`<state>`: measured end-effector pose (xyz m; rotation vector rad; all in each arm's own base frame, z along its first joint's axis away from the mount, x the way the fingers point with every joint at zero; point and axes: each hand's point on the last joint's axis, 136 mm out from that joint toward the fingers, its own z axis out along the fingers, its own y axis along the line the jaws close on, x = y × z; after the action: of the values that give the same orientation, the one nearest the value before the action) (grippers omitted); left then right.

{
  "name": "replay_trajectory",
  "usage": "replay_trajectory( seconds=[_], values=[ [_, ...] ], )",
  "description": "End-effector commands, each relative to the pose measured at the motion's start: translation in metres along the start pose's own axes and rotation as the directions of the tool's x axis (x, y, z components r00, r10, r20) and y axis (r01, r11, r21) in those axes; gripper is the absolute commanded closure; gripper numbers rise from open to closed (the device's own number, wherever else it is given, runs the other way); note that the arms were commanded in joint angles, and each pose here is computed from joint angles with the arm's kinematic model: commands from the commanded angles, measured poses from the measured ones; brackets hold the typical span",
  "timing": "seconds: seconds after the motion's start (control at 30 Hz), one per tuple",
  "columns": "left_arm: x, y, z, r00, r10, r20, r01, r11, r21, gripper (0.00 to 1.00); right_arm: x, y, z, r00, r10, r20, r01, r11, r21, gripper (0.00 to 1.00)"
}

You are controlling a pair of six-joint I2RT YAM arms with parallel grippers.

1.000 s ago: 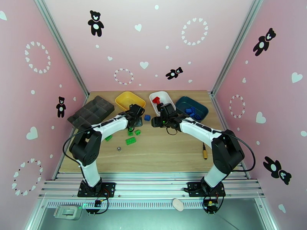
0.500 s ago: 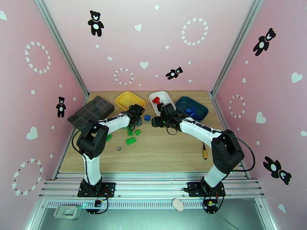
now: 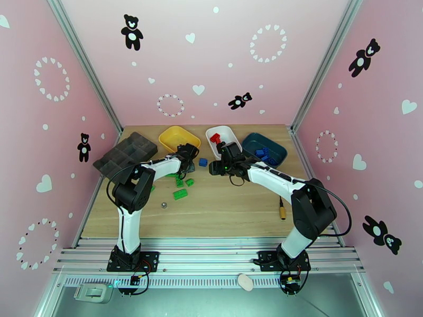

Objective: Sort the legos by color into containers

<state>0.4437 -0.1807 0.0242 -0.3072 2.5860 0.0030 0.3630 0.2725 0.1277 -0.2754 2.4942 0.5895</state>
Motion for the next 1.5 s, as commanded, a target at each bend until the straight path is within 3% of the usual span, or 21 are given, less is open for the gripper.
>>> replay_trajectory(
  seconds=[0.0,0.27,0.57,0.8,1.03,1.33,1.43,1.47],
  values=[
    [-0.013,0.001,-0.007,0.999,-0.013,0.038,0.014,1.0,-0.008,0.64,-0.008,0.003,-0.009,1.0,-0.007,0.026,0.007,1.0,0.002,0.41],
    [-0.004,-0.003,-0.019,1.0,-0.004,0.016,0.003,1.0,0.031,0.74,-0.01,-0.003,-0.011,0.999,-0.003,0.033,0.003,1.0,0.021,0.43],
    [0.025,-0.013,-0.043,1.0,0.021,-0.018,-0.019,0.994,0.107,0.76,-0.017,-0.034,-0.02,0.998,0.047,0.045,-0.05,0.996,0.074,0.43],
    [0.023,-0.069,-0.083,0.992,0.127,0.008,-0.124,0.946,0.298,0.77,-0.023,-0.066,-0.032,0.993,0.098,0.073,-0.106,0.987,0.118,0.39],
    [-0.008,-0.13,-0.106,0.987,0.16,0.034,-0.157,0.865,0.476,0.77,-0.024,-0.092,-0.052,0.984,0.14,0.113,-0.156,0.976,0.154,0.37],
    [-0.047,-0.2,-0.095,0.986,0.161,0.042,-0.155,0.802,0.576,0.72,-0.015,-0.108,-0.081,0.974,0.164,0.155,-0.191,0.965,0.181,0.35],
    [-0.055,-0.216,-0.084,0.987,0.158,0.037,-0.149,0.795,0.588,0.62,-0.012,-0.109,-0.089,0.974,0.16,0.161,-0.189,0.964,0.189,0.35],
    [-0.056,-0.221,-0.081,0.987,0.158,0.035,-0.148,0.794,0.59,0.54,-0.011,-0.109,-0.091,0.974,0.157,0.162,-0.187,0.963,0.191,0.34]
  ],
)
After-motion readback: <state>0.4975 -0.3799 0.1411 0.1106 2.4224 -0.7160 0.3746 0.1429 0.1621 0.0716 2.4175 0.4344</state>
